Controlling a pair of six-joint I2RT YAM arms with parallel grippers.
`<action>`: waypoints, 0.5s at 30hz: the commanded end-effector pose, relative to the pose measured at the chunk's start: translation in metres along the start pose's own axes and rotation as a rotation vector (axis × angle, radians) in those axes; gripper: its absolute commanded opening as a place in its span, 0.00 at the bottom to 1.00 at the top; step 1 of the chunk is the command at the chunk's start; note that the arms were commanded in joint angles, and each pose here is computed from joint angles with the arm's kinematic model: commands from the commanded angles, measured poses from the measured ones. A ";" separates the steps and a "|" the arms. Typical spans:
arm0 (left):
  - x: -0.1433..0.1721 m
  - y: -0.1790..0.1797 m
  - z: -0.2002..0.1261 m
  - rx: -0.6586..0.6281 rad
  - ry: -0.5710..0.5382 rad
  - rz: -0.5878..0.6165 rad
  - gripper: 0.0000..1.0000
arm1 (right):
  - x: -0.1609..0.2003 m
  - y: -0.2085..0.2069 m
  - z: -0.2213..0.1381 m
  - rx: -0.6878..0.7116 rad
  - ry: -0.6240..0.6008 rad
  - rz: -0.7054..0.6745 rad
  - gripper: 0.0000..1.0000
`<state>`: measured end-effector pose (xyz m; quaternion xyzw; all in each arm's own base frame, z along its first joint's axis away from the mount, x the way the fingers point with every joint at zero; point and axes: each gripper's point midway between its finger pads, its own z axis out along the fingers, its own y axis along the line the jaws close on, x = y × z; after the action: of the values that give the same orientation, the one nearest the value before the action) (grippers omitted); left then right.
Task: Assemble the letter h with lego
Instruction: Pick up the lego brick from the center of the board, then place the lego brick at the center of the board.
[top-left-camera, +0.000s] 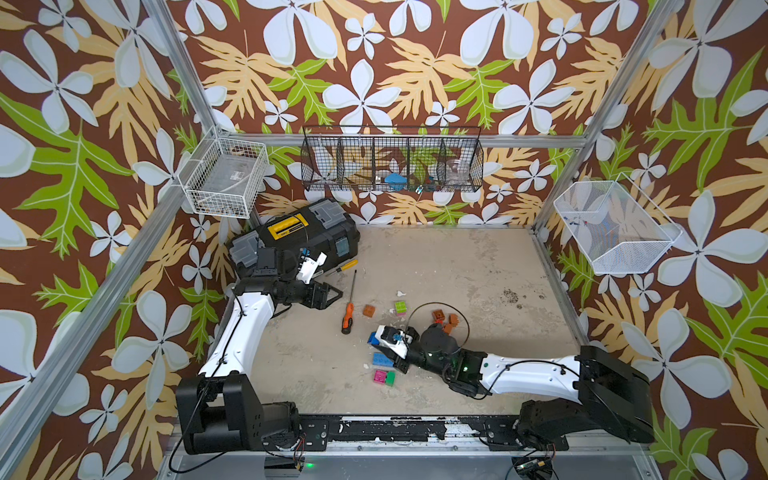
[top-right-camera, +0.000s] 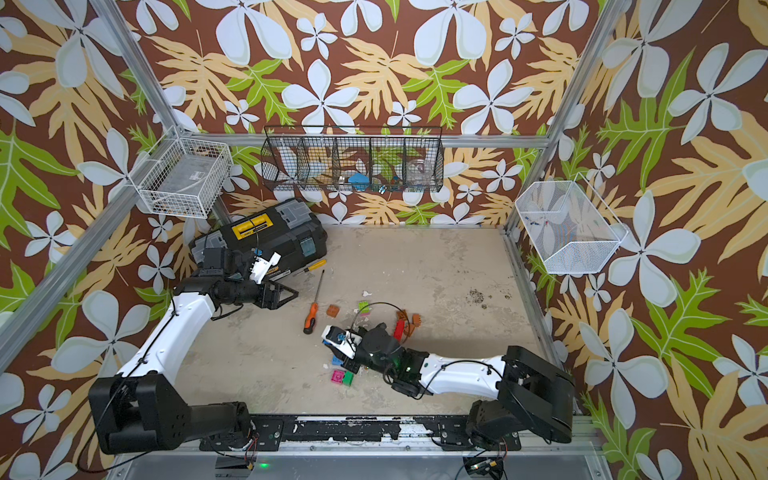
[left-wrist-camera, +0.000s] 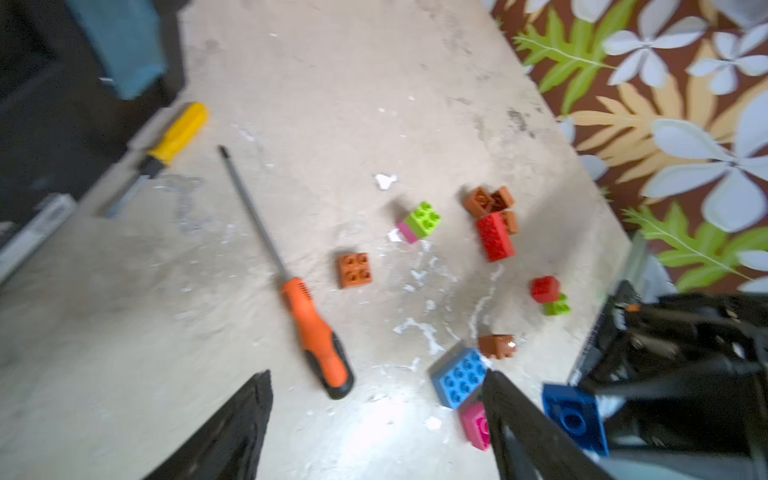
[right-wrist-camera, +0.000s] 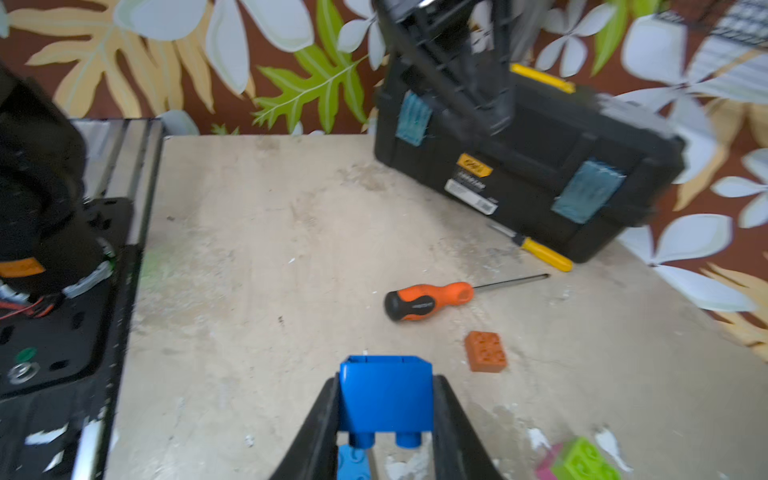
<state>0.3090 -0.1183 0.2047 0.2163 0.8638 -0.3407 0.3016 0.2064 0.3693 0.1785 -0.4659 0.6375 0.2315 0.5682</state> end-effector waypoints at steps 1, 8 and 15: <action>0.006 -0.050 0.010 0.188 0.040 0.000 0.83 | -0.025 -0.030 -0.013 0.136 -0.105 -0.026 0.29; 0.012 -0.101 0.021 0.384 0.085 0.008 0.84 | -0.036 -0.047 -0.028 0.229 -0.162 -0.042 0.29; 0.028 -0.120 0.037 0.417 0.159 0.038 0.86 | -0.045 -0.043 -0.028 0.207 -0.214 -0.054 0.30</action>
<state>0.2367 -0.2166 0.2205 0.3155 0.7930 -0.4821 0.1982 0.2273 0.3380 0.2222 -0.4034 0.6030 0.1831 0.6635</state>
